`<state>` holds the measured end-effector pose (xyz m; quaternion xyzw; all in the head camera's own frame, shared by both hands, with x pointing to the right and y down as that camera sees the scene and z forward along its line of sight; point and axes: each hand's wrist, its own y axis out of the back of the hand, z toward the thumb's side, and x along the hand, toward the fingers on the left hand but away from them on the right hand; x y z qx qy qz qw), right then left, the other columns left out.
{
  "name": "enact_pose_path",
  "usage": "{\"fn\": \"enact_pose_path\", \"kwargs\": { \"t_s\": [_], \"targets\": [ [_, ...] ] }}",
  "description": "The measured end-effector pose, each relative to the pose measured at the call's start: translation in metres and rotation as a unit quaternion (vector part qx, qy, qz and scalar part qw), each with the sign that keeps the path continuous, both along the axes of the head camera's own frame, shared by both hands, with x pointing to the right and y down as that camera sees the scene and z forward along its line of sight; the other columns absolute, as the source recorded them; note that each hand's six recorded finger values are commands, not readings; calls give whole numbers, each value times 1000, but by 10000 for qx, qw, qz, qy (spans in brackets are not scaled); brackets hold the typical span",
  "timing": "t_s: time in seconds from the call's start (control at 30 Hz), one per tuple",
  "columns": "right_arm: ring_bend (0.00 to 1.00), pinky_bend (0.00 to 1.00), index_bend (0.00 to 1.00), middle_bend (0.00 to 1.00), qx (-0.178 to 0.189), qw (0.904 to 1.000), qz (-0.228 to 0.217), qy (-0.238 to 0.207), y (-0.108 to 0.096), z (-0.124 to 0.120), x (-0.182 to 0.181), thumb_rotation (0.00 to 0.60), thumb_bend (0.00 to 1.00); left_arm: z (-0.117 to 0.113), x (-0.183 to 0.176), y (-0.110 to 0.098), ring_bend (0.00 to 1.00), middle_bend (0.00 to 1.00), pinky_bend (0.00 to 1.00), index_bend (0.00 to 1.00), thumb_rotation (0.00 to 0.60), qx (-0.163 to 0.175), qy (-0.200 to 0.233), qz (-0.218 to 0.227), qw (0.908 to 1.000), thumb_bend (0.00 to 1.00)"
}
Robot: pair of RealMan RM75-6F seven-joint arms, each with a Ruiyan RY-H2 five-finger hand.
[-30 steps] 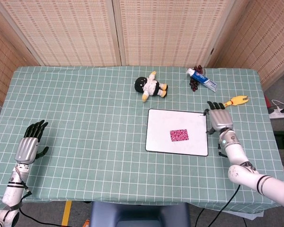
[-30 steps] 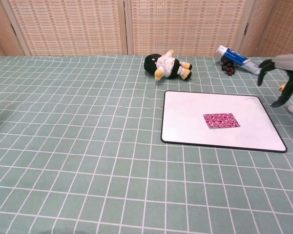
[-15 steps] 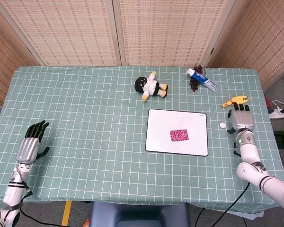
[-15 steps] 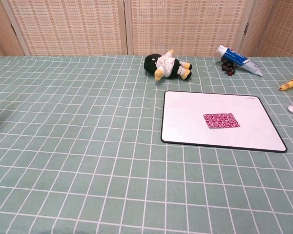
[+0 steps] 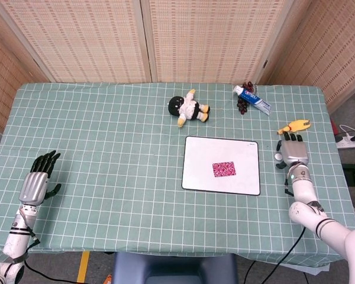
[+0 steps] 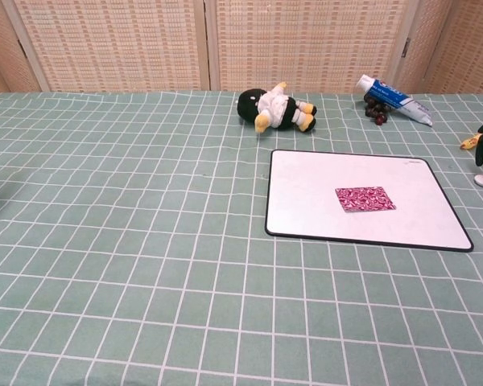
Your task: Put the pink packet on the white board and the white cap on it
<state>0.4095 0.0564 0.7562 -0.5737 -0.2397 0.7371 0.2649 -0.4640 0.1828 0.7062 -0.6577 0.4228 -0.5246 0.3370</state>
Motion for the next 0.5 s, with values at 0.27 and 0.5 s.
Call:
{"fn": "enact_pose_path", "kwargs": {
  "t_s": [0.27, 0.5],
  "targets": [
    [0, 0, 427, 0, 32, 10000, 9, 26, -2, -2, 4, 600, 248, 1, 0, 0, 0, 0, 0, 0, 600, -16, 5, -1, 10000, 246],
    [0, 0, 430, 0, -21, 10000, 44, 74, 0, 1, 10, 600, 291, 1, 0, 0, 0, 0, 0, 0, 600, -19, 20, -1, 10000, 247]
  ]
}}
